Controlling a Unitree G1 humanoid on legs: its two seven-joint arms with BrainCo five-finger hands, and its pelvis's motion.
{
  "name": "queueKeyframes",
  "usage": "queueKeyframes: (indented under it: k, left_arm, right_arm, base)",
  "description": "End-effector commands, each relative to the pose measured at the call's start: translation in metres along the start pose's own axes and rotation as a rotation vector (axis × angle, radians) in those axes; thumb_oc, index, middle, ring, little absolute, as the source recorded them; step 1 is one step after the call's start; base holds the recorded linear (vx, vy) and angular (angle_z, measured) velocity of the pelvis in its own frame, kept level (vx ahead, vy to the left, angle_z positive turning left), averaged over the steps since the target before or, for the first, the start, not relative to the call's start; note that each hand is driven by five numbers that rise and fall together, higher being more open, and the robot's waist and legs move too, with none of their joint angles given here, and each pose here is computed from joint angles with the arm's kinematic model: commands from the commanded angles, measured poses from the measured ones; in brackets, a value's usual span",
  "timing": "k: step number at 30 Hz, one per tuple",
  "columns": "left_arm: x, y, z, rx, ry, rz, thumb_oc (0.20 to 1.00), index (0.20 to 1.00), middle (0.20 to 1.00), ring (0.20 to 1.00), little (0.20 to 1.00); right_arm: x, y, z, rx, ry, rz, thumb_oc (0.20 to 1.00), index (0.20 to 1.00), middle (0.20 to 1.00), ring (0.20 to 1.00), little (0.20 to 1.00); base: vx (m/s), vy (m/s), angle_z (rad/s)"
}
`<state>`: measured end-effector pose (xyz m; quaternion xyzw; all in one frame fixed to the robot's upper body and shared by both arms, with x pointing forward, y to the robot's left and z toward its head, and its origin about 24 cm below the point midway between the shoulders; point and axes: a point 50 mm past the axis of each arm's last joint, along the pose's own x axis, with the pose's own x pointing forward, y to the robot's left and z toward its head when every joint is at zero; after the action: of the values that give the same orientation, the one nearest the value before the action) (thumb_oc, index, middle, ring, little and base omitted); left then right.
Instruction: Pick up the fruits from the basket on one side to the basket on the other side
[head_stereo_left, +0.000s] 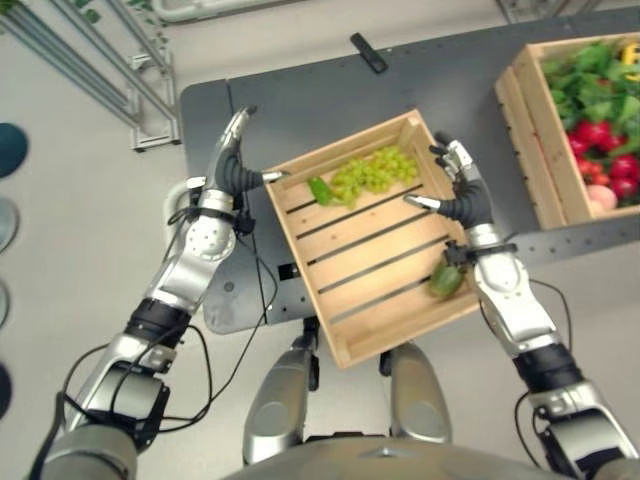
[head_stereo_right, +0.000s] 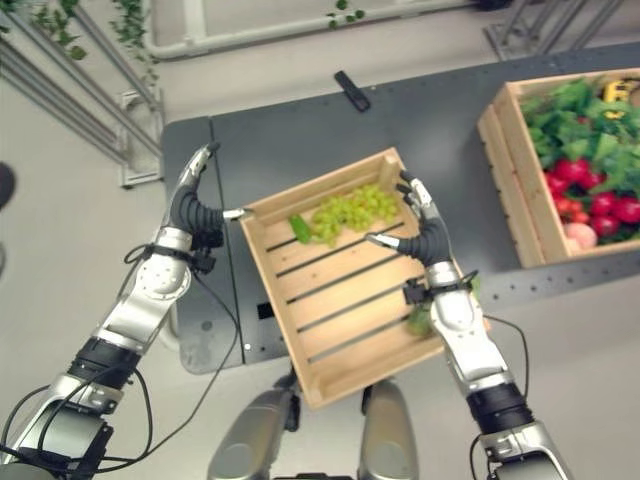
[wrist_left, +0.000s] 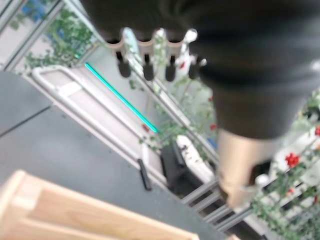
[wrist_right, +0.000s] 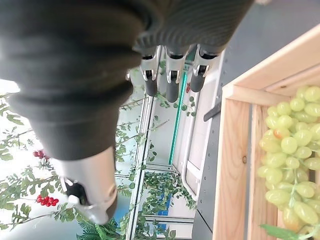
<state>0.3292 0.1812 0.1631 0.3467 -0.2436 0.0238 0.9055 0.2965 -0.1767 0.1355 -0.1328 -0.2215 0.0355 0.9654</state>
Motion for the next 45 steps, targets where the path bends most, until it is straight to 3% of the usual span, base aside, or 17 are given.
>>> queueKeyframes:
  k: [1, 13, 19, 32, 45]
  left_arm:
    - [0.028, 0.012, 0.035, 0.114, -0.189, 0.043, 1.0, 1.0, 1.0, 1.0, 1.0]
    - [0.063, -0.008, 0.088, 0.312, -0.411, -0.045, 1.0, 1.0, 1.0, 1.0, 1.0]
    - [0.069, -0.02, 0.083, 0.34, -0.369, -0.085, 1.0, 1.0, 1.0, 1.0, 1.0]
    - [0.062, -0.035, 0.024, 0.396, -0.092, -0.166, 1.0, 1.0, 1.0, 1.0, 1.0]
    - [0.062, -0.038, 0.014, 0.43, -0.04, -0.183, 1.0, 1.0, 1.0, 1.0, 1.0]
  right_arm:
    - [0.011, -0.003, 0.033, 0.0, -0.18, -0.006, 1.0, 1.0, 1.0, 1.0, 1.0]
    - [0.017, -0.017, 0.049, -0.047, -0.266, -0.095, 1.0, 1.0, 1.0, 1.0, 1.0]
    - [0.018, -0.018, 0.05, -0.07, -0.276, -0.112, 1.0, 1.0, 1.0, 1.0, 1.0]
    - [0.021, -0.027, 0.044, -0.12, -0.257, -0.179, 1.0, 1.0, 1.0, 1.0, 1.0]
    - [0.021, -0.024, 0.041, -0.116, -0.244, -0.178, 1.0, 1.0, 1.0, 1.0, 1.0]
  base:
    - [-0.05, -0.042, -0.24]
    - [-0.02, -0.046, -0.12]
    - [0.0, -0.027, -0.09]
    - [0.01, -0.007, -0.02]
    - [0.0, 0.0, 0.0]
